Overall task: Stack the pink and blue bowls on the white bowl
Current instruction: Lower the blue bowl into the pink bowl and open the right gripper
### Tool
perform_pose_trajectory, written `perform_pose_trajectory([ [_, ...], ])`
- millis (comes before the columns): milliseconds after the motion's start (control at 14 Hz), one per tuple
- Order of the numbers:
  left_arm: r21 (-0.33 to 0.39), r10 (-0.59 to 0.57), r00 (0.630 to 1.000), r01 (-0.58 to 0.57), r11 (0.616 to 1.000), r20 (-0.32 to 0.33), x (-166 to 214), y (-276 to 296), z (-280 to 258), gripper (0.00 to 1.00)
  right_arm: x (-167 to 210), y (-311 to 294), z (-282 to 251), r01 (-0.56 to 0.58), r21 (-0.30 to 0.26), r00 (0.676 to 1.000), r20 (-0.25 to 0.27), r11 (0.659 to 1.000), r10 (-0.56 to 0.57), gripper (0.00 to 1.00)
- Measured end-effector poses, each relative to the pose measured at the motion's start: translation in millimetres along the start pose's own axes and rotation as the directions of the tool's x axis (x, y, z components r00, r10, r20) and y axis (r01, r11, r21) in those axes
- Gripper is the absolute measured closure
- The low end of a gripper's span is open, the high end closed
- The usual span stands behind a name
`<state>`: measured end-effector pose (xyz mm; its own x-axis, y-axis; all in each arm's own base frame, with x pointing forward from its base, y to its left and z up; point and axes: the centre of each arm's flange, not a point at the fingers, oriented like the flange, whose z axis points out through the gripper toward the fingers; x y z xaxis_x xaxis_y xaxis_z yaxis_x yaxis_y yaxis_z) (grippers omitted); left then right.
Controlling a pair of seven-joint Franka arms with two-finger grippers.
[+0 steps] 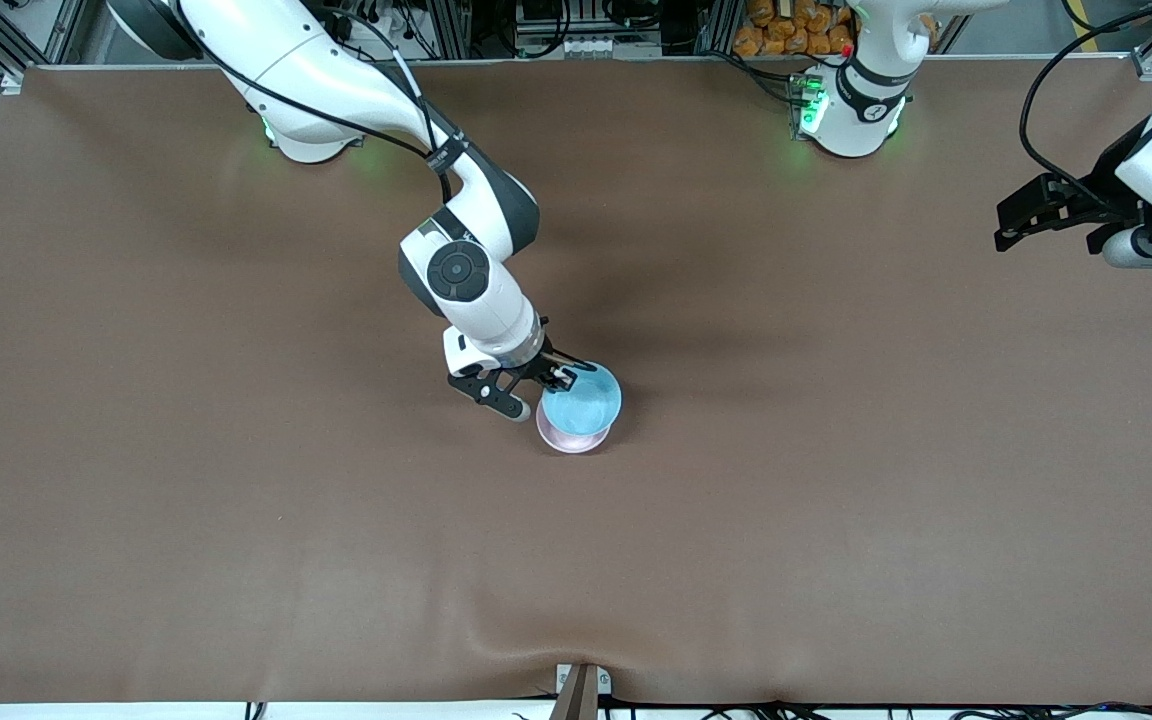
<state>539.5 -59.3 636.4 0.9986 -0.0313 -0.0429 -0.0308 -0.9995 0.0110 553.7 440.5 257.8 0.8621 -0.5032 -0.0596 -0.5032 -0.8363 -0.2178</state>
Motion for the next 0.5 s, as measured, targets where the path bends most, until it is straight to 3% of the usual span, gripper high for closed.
perform_pose_trajectory([
  [429,0.000,-0.004,1.000,0.004,1.000,0.015,4.7,-1.7,7.7,0.00,9.7,6.3,6.8,-0.013,-0.013,1.000,-0.007,1.000,0.013,0.96],
  [500,0.000,-0.004,1.000,0.004,1.000,0.018,5.8,-1.9,9.6,0.00,9.7,6.9,8.5,-0.014,-0.016,1.000,-0.005,1.000,0.014,0.92],
])
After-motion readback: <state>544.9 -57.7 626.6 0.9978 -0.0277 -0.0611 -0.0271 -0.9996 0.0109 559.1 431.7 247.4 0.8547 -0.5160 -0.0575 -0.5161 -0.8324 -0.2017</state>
